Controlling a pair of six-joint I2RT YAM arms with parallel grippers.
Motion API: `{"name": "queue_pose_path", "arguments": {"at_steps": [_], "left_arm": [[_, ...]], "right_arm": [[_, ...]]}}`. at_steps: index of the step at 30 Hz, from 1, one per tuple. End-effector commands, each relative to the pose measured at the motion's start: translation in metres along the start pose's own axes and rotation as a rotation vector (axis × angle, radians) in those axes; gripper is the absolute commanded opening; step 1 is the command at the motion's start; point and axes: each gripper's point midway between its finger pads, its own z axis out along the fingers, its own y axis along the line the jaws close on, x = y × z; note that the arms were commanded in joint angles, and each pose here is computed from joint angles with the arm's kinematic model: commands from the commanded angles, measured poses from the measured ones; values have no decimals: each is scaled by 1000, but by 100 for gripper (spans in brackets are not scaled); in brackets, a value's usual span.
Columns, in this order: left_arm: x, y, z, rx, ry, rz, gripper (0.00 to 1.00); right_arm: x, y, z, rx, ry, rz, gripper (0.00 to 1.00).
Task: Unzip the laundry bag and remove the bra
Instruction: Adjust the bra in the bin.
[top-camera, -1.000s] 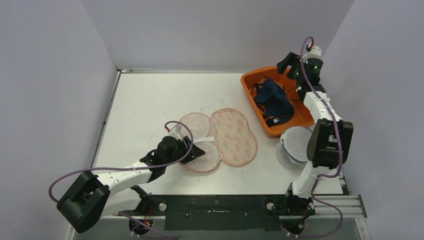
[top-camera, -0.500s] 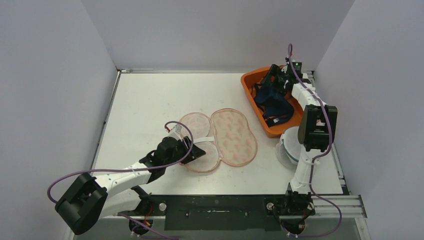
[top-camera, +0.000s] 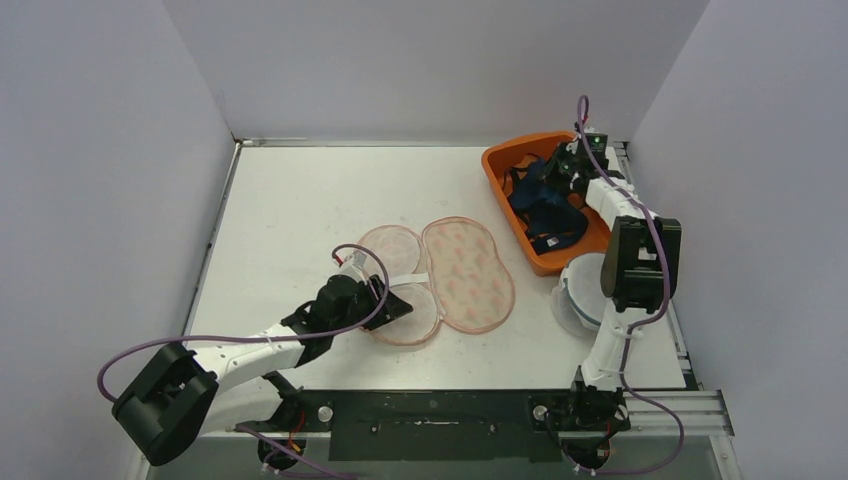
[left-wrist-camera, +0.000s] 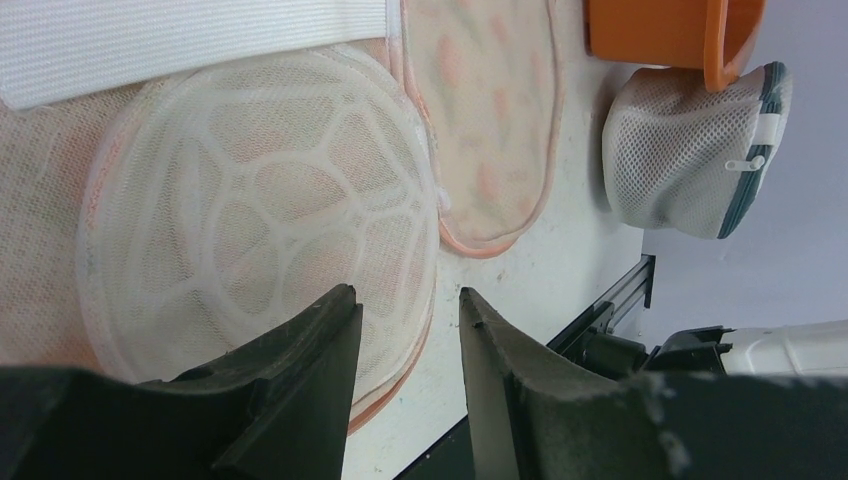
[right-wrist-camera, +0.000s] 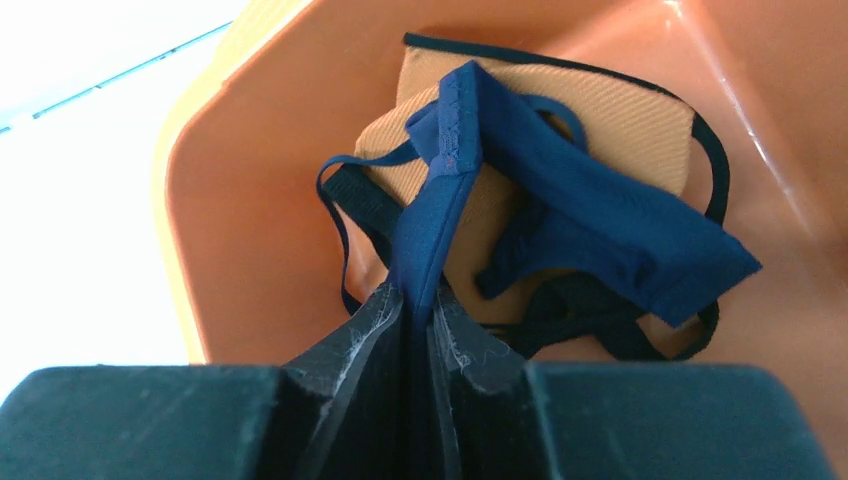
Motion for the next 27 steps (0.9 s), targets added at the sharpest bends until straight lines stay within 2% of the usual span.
{"name": "queue_pose_path", "arguments": {"at_steps": [1, 5, 13, 25, 27], "left_arm": [[-3, -16, 2, 49, -17, 10, 39], [0, -20, 0, 59, -17, 18, 39], [1, -23, -2, 61, -24, 30, 39], [-1, -13, 1, 12, -33, 55, 39], [-3, -12, 3, 2, -38, 62, 39]], "right_arm": [[-68, 43, -53, -134, -284, -130, 12], [-79, 70, -91, -261, -437, -246, 6], [-77, 81, -111, -353, -500, -381, 5], [-71, 51, -56, -299, -461, -463, 6], [-70, 44, -46, -279, -449, -459, 9]]}}
